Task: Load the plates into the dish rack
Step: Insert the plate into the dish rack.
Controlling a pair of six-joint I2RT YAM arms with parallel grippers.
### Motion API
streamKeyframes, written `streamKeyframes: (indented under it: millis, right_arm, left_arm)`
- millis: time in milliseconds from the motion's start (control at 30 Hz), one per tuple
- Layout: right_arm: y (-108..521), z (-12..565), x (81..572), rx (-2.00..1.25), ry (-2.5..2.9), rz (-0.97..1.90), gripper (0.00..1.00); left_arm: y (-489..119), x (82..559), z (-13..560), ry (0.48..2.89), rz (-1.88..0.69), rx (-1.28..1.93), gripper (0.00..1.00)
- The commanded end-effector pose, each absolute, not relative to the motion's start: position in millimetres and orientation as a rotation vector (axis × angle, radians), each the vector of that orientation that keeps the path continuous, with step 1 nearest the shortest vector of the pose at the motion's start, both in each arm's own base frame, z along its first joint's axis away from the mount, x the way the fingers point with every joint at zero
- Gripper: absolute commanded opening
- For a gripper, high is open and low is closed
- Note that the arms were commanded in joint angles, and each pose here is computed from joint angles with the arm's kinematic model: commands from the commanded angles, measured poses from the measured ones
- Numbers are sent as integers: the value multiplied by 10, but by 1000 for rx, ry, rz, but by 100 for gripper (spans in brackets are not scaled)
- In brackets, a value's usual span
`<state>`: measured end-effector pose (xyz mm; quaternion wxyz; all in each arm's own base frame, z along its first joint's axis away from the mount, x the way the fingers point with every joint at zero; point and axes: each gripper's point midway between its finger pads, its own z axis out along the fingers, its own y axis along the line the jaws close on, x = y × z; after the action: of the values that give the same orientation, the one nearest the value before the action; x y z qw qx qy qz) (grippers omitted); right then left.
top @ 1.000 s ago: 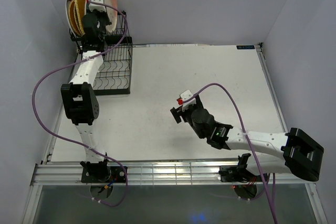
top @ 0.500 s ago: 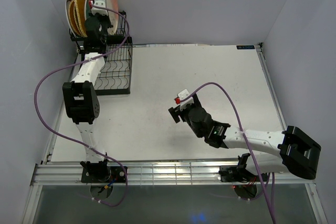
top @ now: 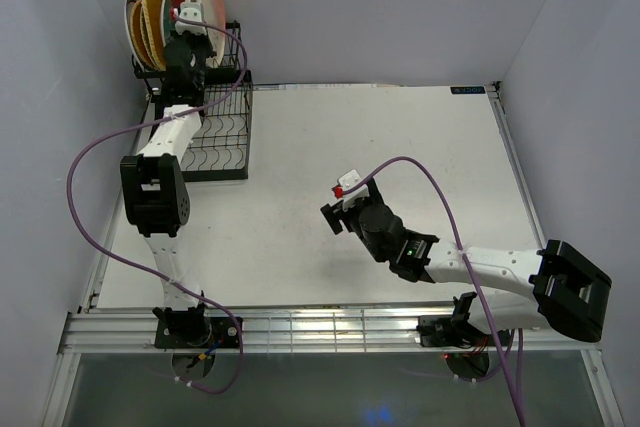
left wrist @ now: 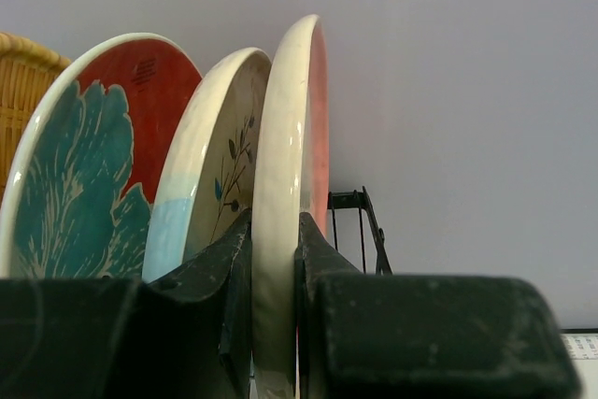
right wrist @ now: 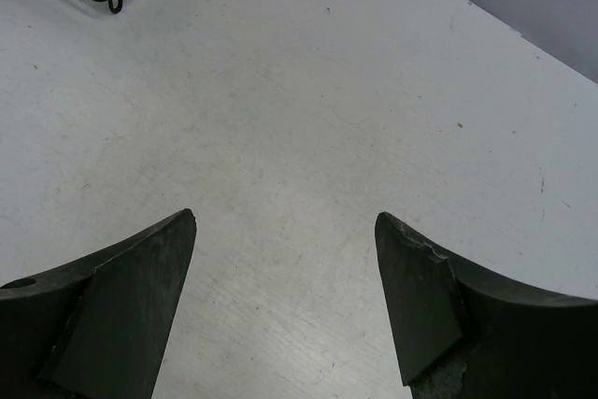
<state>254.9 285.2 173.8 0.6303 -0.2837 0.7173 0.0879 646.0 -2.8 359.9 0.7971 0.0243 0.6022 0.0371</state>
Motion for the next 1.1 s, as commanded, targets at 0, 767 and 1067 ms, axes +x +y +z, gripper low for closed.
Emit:
streamKeyframes:
  millis: [0,767,1067]
  right_arm:
    - [2918,1977,2602,-593,1604,242,83]
    - [2916,1971,2589,-597,1607,248,83]
    - [2920,1979,2575,-598,1608,256,83]
  left_arm:
    - [-48,6289,3917,1229,26,30,17]
    - [37,5985,4197,1181,30,-27,60]
    - [97,5666,4403,1179,8,-101,67]
